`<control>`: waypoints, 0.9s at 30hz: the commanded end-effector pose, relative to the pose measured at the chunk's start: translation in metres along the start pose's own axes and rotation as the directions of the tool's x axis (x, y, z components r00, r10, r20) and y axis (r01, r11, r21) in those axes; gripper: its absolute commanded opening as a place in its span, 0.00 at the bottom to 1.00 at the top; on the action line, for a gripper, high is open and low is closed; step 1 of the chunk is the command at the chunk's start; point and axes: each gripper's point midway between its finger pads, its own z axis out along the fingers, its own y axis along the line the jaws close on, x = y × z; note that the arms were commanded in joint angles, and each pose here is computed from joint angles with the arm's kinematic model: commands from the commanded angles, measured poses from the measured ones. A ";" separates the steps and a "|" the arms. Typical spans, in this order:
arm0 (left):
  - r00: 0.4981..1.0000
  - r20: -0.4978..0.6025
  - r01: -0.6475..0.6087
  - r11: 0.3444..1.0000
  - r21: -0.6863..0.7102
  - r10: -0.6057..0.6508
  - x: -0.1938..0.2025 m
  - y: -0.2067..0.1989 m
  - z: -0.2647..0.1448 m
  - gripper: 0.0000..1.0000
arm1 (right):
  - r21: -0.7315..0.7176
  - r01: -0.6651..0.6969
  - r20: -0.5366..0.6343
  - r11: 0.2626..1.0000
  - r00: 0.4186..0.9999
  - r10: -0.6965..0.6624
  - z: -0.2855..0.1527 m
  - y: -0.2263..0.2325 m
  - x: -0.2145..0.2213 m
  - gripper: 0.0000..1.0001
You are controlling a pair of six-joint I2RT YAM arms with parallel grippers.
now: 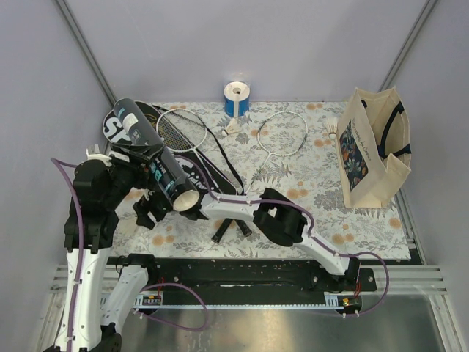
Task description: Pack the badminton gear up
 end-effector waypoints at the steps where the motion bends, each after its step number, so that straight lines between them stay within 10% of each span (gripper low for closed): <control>1: 1.000 0.001 -0.024 0.991 0.129 0.024 -0.001 -0.029 0.000 0.15 | -0.181 0.222 0.077 0.958 0.974 -0.211 -0.001 -0.002 -0.030 0.79; 14: 1.000 0.007 -0.031 0.991 0.127 0.031 -0.006 -0.035 0.008 0.15 | -0.325 0.370 0.194 0.870 0.927 -0.322 0.017 -0.026 -0.056 0.78; 18: 0.999 -0.003 -0.031 0.992 0.123 0.032 -0.004 -0.034 0.009 0.15 | -0.345 0.177 0.277 0.922 0.957 -0.080 0.021 -0.010 -0.095 0.78; 27: 0.997 0.076 -0.042 0.994 0.098 0.035 -0.018 -0.031 0.012 0.15 | -0.211 -0.223 0.075 0.952 0.967 0.243 0.026 -0.015 -0.055 0.82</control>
